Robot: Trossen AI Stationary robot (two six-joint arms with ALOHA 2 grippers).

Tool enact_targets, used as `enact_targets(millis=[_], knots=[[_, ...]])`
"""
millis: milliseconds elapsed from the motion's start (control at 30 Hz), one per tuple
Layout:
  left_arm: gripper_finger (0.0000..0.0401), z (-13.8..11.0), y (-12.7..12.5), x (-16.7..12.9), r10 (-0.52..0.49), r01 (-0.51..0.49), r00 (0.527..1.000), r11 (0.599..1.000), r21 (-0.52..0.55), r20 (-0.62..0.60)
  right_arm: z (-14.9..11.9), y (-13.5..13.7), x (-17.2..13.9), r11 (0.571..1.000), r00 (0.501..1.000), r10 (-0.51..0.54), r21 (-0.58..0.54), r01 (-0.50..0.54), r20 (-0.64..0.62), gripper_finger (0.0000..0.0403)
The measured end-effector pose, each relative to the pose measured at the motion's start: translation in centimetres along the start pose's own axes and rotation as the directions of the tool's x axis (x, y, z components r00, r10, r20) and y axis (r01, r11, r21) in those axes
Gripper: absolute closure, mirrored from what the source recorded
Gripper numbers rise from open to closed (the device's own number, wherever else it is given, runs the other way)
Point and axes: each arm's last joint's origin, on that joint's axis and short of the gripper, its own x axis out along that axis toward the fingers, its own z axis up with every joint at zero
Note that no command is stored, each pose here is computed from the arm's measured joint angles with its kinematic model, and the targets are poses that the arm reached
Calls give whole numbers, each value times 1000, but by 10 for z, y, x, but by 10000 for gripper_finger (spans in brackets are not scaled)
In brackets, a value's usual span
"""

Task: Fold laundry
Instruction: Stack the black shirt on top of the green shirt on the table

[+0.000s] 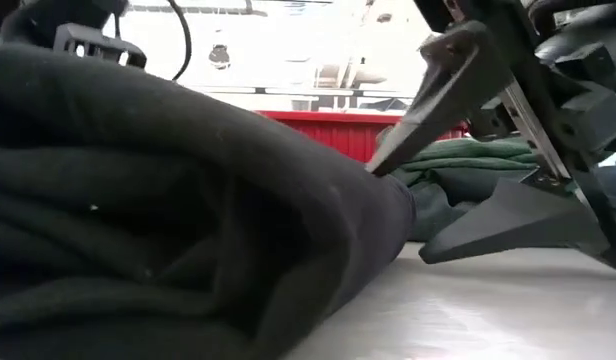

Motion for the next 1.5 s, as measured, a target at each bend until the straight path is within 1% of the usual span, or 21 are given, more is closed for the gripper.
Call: enact_targets(millis=[67,200,333,367,400,467,500,533,600,667,700,800,900,933,967,1033,1133,1267,1367,1433,1500], knots=[[97,-3,4,11,9,-9,1000,1000,-9,-22,1,-1,6,1000,1000,8,9,-8,3,115],[97,-5,7,32,-56,55,998,998,-19,-26,4,0,18,999,999,49,0,-49,14,116],[97,-4,5,43,-153,153,988,988,-18,-7,11,2,28,995,997,73,-68,-73,-10,119],[97,-4,2,46,-171,171,985,985,-8,-6,13,2,30,993,998,66,-93,-66,-6,122],[97,-4,2,47,-167,167,986,986,6,-7,16,2,32,992,998,58,-111,-58,1,129],[97,-4,1,47,-177,177,984,984,32,-11,22,3,35,990,999,52,-132,-49,18,155],[97,-4,0,47,-176,176,984,983,43,-12,26,3,38,989,998,49,-141,-45,26,175],[99,-4,-1,47,-176,177,984,982,62,-12,30,4,40,989,998,44,-146,-38,35,200],[114,-3,-2,48,-175,176,984,981,83,-12,36,5,44,986,998,42,-161,-33,50,262],[142,-3,-4,49,-174,173,985,980,93,3,40,6,46,983,997,46,-182,-35,55,330],[162,-2,-5,49,-173,171,985,981,96,16,41,7,48,979,998,48,-200,-38,45,354],[242,0,-6,49,-169,161,982,982,94,78,44,16,51,968,998,56,-245,-56,-6,356],[343,3,-10,48,-202,189,968,977,98,149,50,27,47,956,998,37,-288,-50,-51,356],[368,5,-12,48,-224,207,959,972,108,173,54,32,42,952,998,23,-304,-41,-61,356],[378,8,-15,47,-255,233,947,964,126,197,57,37,36,947,998,4,-321,-24,-63,356],[379,14,-24,45,-322,288,919,943,169,227,67,50,21,933,997,-37,-360,12,-62,356],[379,25,-39,43,-411,369,875,908,197,257,84,69,-9,905,994,-92,-422,59,-59,356],[381,50,-65,42,-492,426,815,867,259,306,117,88,-55,876,990,-135,-471,102,-37,356],[382,80,-90,40,-524,429,773,847,313,358,142,92,-86,858,987,-158,-492,146,16,356],[383,107,-106,37,-515,393,764,849,354,388,161,91,-104,845,982,-180,-503,180,48,356],[383,138,-121,31,-479,331,771,864,379,419,180,88,-123,833,974,-210,-506,224,85,356]])
